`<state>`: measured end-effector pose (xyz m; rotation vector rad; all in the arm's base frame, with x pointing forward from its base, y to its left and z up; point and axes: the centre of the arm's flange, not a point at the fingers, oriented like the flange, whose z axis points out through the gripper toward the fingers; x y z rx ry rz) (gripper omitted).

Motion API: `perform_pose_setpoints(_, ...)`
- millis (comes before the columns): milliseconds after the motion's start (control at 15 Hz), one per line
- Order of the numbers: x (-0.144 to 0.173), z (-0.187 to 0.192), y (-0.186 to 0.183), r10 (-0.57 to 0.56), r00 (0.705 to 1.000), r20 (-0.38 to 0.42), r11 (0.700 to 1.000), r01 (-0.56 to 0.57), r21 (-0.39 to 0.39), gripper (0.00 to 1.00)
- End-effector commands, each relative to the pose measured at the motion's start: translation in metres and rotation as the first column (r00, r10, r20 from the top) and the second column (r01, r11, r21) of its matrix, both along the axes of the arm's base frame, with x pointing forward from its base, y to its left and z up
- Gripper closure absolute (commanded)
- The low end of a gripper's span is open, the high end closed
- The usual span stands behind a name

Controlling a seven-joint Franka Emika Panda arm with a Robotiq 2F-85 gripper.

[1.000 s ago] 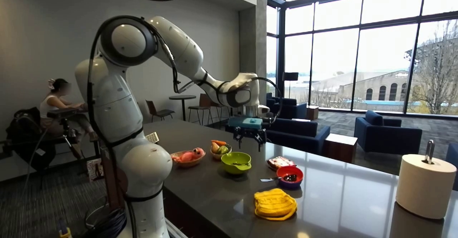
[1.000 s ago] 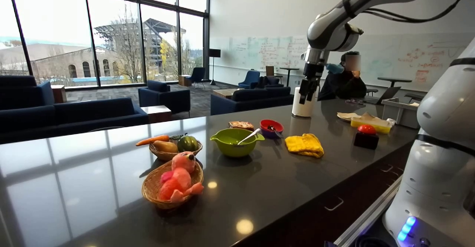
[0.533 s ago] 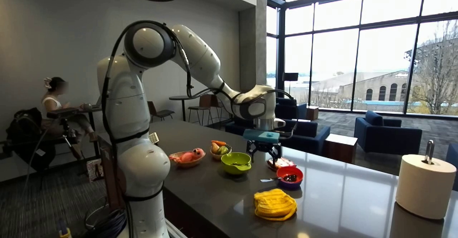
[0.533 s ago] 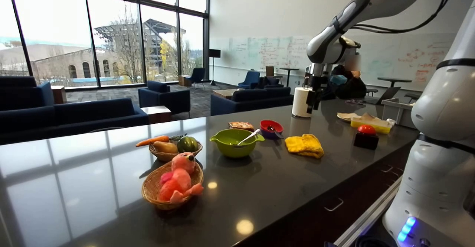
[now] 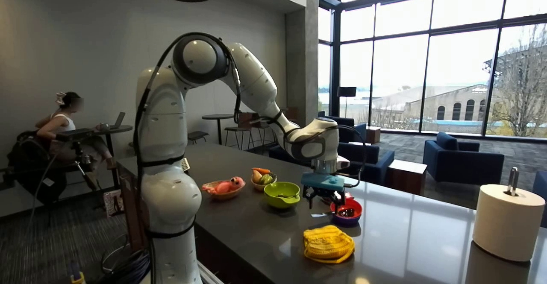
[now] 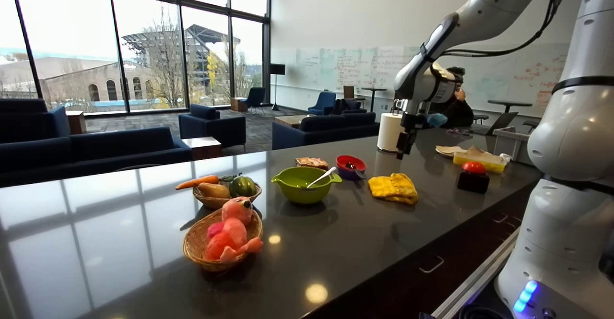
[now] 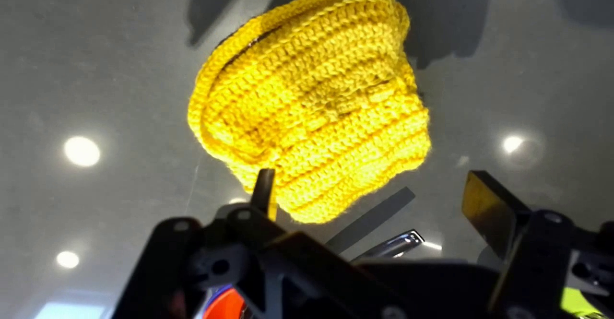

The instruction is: Use the towel to wipe the kitchen countertop

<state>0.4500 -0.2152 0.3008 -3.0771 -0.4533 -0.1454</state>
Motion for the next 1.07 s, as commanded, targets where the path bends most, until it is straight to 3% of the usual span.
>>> perform_pose_setpoints(0, 0.010, -0.028, -0.014, 0.010, 1.000, 0.027, 0.999, -0.009, -0.034, 0.00)
perform_pose_setpoints(400, 0.020, -0.078, -0.009, 0.029, 0.999, 0.015, 0.997, -0.028, -0.069, 0.00)
perform_pose_setpoints(1000, 0.013, -0.133, -0.016, 0.038, 0.997, -0.068, 0.998, -0.041, -0.049, 0.00)
